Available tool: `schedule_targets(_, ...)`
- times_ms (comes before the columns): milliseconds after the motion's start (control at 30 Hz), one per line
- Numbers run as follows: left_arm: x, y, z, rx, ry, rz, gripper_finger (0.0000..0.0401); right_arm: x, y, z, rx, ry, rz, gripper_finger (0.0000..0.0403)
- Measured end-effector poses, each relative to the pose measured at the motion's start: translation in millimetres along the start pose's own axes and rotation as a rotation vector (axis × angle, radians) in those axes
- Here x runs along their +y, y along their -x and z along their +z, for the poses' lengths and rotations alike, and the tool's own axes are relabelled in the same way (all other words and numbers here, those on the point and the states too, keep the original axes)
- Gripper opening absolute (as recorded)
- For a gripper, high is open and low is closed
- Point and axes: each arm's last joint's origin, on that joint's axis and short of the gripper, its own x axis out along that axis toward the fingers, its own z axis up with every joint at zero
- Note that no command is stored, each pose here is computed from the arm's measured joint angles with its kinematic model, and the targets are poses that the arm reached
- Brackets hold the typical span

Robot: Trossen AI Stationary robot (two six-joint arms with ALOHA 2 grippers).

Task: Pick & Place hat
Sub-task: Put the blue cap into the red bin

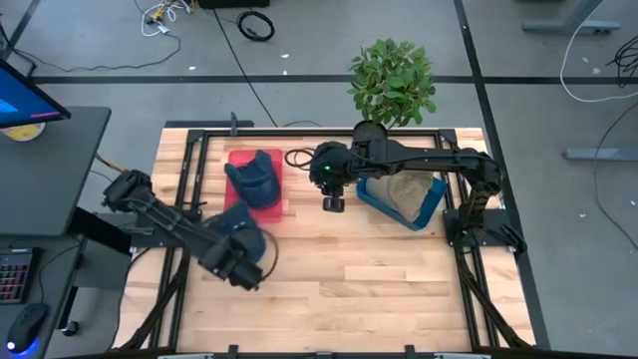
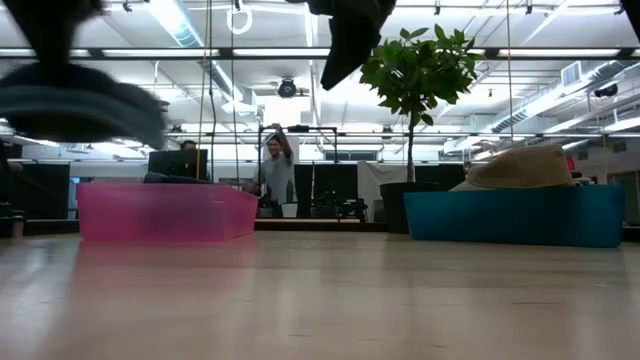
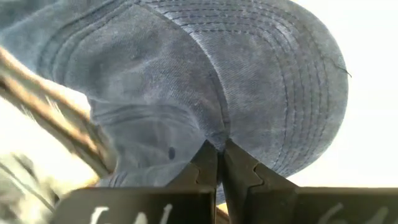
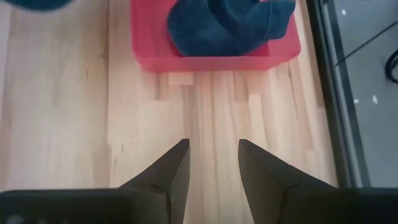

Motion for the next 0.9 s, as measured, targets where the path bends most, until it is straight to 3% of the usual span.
schedule_targets(133,16,-4,20,-0.053,-0.229,0.079,0.0006,0,0,0,0.000,-0.014,0.000,0.0139)
schedule_targets(367,55,-20,61,-0.053,-0.273,0.209,0.0008,1,0,-10,0.098,-0.048,0.009,0.0139)
schedule_targets(600,94,-66,94,0.020,-0.284,0.204,0.0007,2,1,-16,0.164,-0.091,0.011,0.0139)
schedule_targets(767,100,-114,101,-0.009,-0.377,0.111,0.0005,2,2,-21,0.222,-0.106,0.006,0.0139)
schedule_targets(900,102,-139,99,-0.043,-0.434,0.111,0.0008,1,3,-25,0.266,-0.117,-0.049,0.0139)
